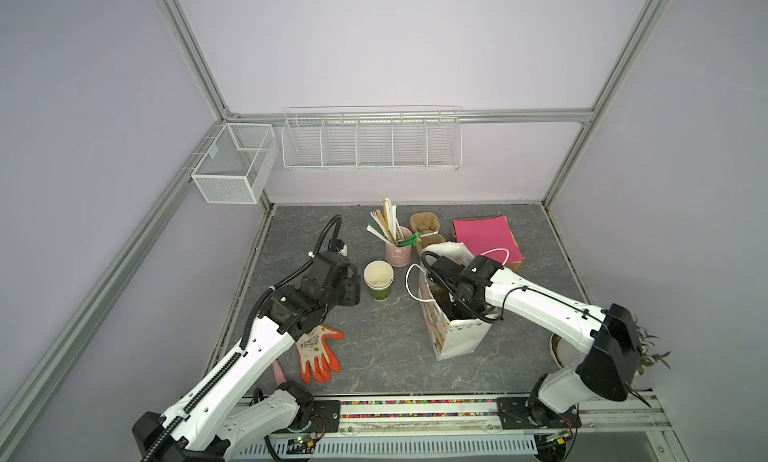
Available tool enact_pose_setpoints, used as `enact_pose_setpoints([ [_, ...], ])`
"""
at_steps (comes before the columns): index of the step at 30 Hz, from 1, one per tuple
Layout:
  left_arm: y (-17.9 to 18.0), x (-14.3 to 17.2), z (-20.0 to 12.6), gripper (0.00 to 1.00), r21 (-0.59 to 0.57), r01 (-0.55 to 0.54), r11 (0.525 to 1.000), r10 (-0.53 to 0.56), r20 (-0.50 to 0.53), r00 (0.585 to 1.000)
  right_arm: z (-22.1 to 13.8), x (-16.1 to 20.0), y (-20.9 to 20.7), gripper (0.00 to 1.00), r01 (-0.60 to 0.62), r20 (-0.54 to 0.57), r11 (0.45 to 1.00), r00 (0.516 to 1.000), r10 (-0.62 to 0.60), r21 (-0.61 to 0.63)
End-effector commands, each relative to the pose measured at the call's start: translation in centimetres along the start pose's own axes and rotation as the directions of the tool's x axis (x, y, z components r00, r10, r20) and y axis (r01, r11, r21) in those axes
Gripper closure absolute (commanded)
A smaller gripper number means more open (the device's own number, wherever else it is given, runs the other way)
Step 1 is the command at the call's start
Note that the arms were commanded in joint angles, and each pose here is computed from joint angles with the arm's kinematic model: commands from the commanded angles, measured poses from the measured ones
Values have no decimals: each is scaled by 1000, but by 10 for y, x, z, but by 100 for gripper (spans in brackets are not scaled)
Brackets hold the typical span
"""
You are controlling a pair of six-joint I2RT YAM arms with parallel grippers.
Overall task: Pack a coffee takeout order
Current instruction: Place the coffee cup in the cup tray.
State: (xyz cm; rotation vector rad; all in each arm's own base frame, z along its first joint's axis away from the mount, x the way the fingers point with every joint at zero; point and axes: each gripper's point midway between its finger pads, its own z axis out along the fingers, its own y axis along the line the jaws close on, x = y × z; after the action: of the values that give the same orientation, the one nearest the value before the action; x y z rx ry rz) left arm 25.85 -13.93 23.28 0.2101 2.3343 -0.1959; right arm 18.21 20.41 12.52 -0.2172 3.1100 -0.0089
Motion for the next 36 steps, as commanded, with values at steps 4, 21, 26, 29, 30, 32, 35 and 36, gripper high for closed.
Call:
enact_pose_setpoints([
  [4, 2, 7, 3, 30, -9, -14, 1000, 13, -31, 999, 44, 16, -7, 32, -15, -97, 997, 995, 22, 70],
  [21, 1, 7, 4, 30, -6, -14, 1000, 14, -36, 999, 65, 21, -12, 31, 4, -136, 994, 991, 11, 113],
  [26, 1, 7, 3, 30, -6, -13, 1000, 13, -32, 999, 61, 18, -9, 31, 7, -121, 995, 993, 6, 103],
  [29, 2, 8, 3, 30, -6, -14, 1000, 13, -33, 999, 67, 19, -9, 31, 11, -134, 995, 991, 3, 103],
  [30, 1, 8, 3, 30, -4, -13, 1000, 13, -33, 999, 70, 20, -8, 31, 13, -140, 995, 990, 2, 101],
  [32, 1, 7, 3, 30, -3, -13, 1000, 13, -33, 999, 72, 20, -9, 31, 15, -141, 995, 990, -1, 102],
  [35, 1, 7, 3, 30, -3, -13, 1000, 13, -33, 999, 75, 21, -9, 31, 24, -150, 993, 989, -7, 111],
  [36, 1, 8, 4, 30, -4, -13, 1000, 13, -35, 999, 76, 21, -9, 31, 27, -155, 993, 988, -10, 111],
])
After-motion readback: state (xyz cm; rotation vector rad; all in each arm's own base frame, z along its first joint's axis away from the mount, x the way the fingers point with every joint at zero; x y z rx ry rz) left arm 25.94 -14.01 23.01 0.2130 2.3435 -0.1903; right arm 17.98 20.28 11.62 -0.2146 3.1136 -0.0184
